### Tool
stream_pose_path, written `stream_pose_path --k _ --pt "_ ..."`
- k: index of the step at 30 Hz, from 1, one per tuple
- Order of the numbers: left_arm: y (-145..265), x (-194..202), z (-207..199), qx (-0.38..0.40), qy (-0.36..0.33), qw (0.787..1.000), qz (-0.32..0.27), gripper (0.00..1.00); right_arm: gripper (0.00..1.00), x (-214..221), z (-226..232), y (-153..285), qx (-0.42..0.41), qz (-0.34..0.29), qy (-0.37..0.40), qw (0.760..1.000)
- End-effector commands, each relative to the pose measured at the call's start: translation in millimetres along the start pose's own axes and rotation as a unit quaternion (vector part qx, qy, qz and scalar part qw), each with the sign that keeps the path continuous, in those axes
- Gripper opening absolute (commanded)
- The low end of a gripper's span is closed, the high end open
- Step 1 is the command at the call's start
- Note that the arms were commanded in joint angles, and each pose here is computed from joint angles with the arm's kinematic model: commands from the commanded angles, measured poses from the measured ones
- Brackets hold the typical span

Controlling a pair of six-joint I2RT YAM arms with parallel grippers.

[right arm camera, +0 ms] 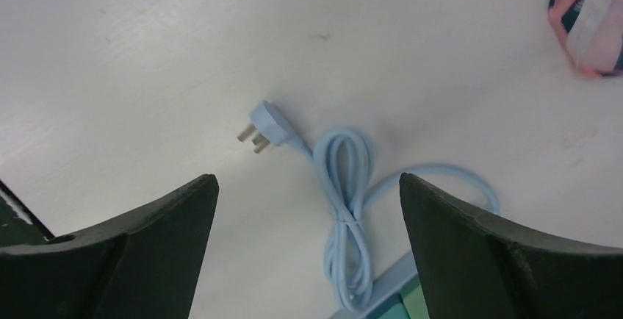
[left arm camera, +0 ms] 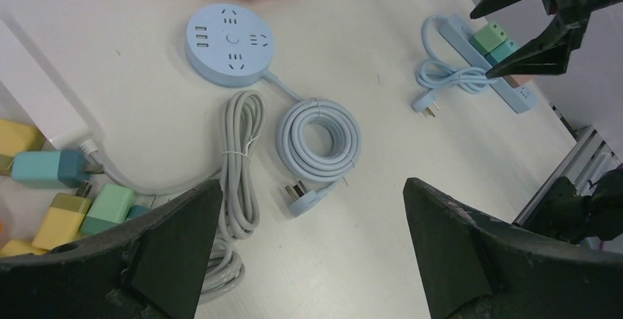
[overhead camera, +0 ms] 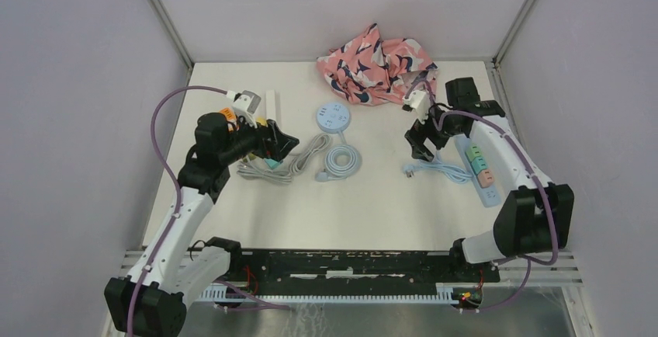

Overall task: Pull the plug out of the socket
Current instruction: Move the socket to the center of the board.

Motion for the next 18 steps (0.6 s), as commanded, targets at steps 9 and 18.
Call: stream_pose_path --k 9,18 --pt "-2.4 -2.3 7.6 -0.021 -0.023 1.0 -0.003 0.99 0.9 63.5 -27.6 -24.7 0.013 0.259 -0.044 0.965" --pt "-2.6 -2.1 8.1 -0.023 -0.021 1.0 -0.003 0.99 0.77 88.7 -27.8 -43.2 -0.001 0.322 -0.059 0.945"
Point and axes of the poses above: each gripper's point midway between its finger pads, its own y axis back along the fingers, its own z axis along the line the jaws close on, x = y × z, the point moved 8 cm from there along y, back along the fingers, and after that the axes turned 12 degrees about y, right-handed, at the moved point
